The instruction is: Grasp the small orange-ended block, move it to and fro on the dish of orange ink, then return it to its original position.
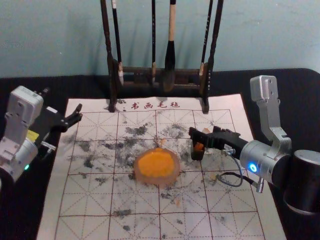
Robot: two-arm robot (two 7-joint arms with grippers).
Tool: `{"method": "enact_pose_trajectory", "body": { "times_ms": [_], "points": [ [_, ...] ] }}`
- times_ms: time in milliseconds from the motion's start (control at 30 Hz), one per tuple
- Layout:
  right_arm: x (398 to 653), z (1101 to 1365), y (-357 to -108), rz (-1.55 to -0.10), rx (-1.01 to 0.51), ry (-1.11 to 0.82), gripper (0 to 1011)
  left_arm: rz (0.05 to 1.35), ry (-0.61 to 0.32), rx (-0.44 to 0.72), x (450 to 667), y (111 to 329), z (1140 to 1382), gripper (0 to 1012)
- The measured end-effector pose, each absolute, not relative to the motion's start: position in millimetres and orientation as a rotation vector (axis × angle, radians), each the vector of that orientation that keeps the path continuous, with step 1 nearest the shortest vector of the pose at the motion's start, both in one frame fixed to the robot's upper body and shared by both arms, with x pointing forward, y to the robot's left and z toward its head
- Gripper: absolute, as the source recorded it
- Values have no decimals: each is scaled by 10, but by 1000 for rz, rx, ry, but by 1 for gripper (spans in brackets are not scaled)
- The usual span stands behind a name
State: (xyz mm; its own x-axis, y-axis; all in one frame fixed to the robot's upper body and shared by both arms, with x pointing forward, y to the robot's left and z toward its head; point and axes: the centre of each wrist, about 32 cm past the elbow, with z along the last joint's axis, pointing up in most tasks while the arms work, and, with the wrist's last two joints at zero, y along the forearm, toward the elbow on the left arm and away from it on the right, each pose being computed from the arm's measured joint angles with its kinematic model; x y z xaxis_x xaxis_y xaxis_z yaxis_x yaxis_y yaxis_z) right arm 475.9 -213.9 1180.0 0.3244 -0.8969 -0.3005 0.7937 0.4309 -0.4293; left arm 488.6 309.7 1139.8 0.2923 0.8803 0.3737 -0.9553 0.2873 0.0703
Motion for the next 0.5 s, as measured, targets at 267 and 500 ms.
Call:
{"method": "enact_pose_trajectory", "body": {
  "times_ms": [267, 500],
  "points": [
    [4759, 11801, -2141, -1120, -219, 541, 632, 1248, -285, 304, 4886, 3097, 11398, 1001],
    [4759, 11801, -2141, -1119, -219, 542, 430, 1248, -285, 305, 4886, 3097, 11398, 1001]
  ]
}}
